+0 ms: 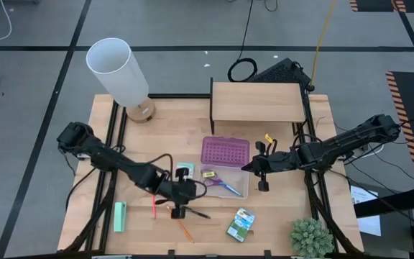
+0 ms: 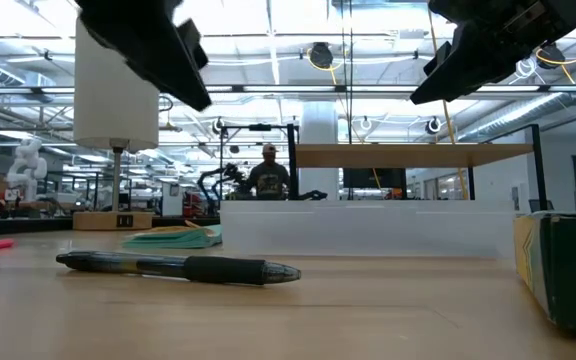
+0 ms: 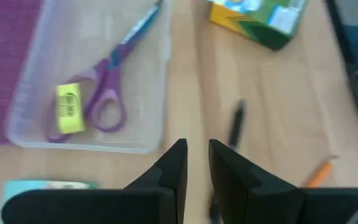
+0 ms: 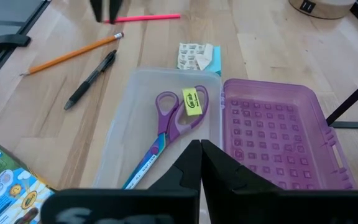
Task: Pack school essentials
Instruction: Put the black pen into the purple supply box
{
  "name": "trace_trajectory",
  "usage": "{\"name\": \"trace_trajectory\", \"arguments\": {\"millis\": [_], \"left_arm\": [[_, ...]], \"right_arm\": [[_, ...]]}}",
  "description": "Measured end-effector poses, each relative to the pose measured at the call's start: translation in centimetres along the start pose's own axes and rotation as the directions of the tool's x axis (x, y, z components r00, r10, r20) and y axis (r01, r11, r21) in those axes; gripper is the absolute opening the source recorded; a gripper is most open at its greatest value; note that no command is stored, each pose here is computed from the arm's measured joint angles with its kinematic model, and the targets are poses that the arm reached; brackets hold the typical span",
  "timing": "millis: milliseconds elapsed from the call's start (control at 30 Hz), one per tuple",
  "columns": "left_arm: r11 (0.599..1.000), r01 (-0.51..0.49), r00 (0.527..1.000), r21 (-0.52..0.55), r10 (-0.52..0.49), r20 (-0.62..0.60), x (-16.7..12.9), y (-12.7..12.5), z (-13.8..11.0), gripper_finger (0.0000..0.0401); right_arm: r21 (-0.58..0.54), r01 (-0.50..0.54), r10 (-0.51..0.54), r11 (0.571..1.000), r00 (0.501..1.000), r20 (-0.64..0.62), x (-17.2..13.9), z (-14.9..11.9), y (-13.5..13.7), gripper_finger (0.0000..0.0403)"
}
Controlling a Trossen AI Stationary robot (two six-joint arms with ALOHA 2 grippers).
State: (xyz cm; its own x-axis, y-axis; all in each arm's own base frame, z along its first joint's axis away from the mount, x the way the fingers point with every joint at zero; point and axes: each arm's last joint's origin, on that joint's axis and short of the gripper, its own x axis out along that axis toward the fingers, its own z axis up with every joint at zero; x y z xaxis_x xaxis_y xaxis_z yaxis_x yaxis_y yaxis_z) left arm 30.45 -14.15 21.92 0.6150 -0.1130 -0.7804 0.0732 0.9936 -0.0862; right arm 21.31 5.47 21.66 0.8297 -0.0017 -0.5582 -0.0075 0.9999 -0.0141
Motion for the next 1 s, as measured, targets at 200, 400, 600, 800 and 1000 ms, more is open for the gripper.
{"name": "trace_trajectory", "arguments": {"millis": [200,400,600,800,1000], "left_arm": [[0.999,0.026,0.999,-0.022,-0.027,-0.031,0.2,-1.8,-1.0,0.0068],[1.000,0.021,0.996,-0.014,-0.022,-0.083,2.0,-2.9,-2.2,0.0119],[0.998,0.056,0.998,0.005,-0.056,-0.031,4.3,-4.0,-2.3,0.0186],[0.998,0.057,0.996,0.022,-0.056,-0.066,6.3,-4.3,-3.3,0.0193],[0.999,0.032,0.993,0.026,-0.029,-0.114,8.0,-4.1,-4.3,0.0162]], "right_arm": [[0.001,0.000,0.000,1.000,1.000,0.003,0.0,0.0,0.0,0.0000],[0.001,-0.001,0.001,1.000,1.000,0.005,0.0,0.1,0.0,0.0000],[0.002,-0.001,0.001,1.000,1.000,0.006,0.0,0.1,0.0,0.0000],[0.002,-0.001,0.001,1.000,1.000,0.007,0.0,0.1,0.0,0.0000],[0.001,-0.001,0.001,1.000,1.000,0.006,0.0,0.1,0.0,0.0000]]}}
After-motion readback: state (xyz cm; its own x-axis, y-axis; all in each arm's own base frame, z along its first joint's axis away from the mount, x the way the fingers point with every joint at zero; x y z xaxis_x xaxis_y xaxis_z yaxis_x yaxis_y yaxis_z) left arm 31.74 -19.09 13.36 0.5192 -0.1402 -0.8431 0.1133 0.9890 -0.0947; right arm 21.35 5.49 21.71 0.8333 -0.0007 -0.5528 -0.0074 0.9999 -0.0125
